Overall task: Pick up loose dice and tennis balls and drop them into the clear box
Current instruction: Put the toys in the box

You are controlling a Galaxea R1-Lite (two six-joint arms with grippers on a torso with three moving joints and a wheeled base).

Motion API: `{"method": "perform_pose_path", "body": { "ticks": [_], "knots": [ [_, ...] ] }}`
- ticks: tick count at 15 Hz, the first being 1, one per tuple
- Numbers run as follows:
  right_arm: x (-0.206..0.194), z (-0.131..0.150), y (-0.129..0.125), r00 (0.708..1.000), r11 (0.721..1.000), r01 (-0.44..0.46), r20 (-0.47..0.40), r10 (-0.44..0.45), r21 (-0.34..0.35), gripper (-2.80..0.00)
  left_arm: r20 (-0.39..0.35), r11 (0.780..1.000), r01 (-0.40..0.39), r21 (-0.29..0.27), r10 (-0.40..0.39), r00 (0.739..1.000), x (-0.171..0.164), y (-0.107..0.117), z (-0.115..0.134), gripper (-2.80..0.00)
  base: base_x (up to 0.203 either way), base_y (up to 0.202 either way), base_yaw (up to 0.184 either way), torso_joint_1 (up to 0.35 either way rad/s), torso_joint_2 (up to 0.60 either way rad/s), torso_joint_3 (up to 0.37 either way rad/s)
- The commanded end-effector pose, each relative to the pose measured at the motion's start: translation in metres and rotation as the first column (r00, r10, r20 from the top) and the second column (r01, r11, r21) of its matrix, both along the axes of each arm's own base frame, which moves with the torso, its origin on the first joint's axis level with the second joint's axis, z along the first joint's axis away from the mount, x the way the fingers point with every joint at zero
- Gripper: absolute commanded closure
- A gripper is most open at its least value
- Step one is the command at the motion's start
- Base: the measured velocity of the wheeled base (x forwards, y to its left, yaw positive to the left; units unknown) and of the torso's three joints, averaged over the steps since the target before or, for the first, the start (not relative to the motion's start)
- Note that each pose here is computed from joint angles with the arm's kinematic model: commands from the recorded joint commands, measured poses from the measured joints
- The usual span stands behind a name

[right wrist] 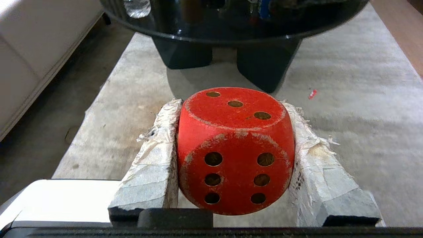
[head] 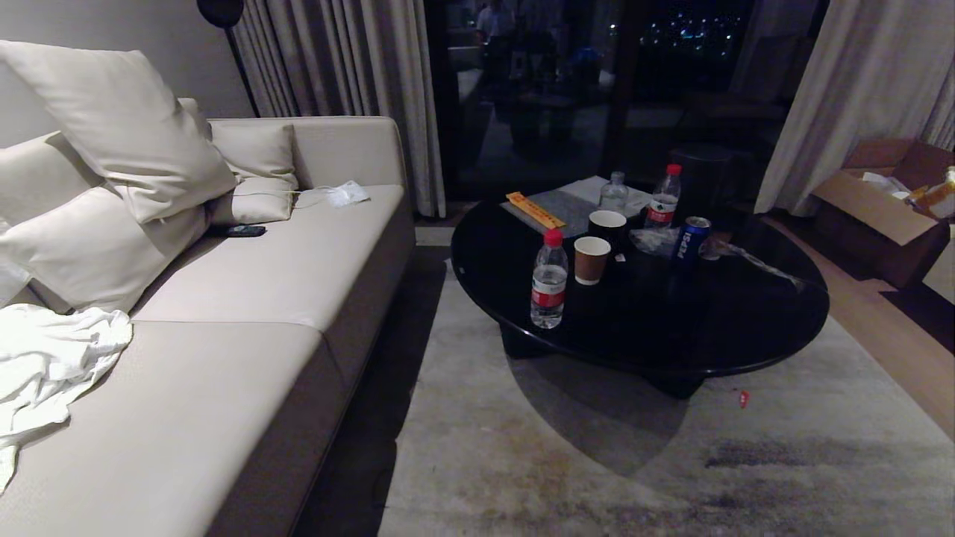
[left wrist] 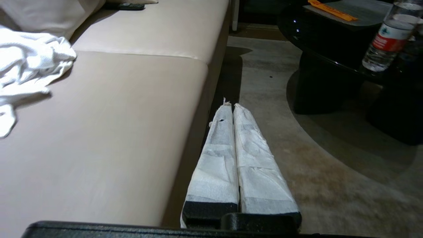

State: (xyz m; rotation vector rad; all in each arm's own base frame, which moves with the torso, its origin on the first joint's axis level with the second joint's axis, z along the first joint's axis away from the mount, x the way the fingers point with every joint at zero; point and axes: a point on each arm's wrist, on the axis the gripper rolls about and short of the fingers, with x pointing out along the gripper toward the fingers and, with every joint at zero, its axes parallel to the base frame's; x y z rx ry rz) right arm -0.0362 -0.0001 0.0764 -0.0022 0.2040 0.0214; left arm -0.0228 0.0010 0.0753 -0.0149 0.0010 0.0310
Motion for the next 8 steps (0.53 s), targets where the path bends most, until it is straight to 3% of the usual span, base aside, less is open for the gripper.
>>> {"method": "perform_pose_path", "body": {
  "ticks": [1,8],
  "knots": [
    [0.0001,-0.0001,0.0,1.0,1.0,0.0,-0.003,0.0,-0.001,0.0,-0.002,1.0,0.0,-0.002,0.0,1.0,0.0002,0.0,-0.0003,0.0,-0.185,0.0,0.002,0.001,0.01,0.011],
    [0.0001,-0.0001,0.0,1.0,1.0,0.0,-0.003,0.0,-0.001,0.0,-0.003,1.0,-0.001,-0.002,0.001,1.0,0.0002,0.0,-0.0004,0.0,-0.184,0.0,-0.001,0.002,0.0,0.001]
  ]
}}
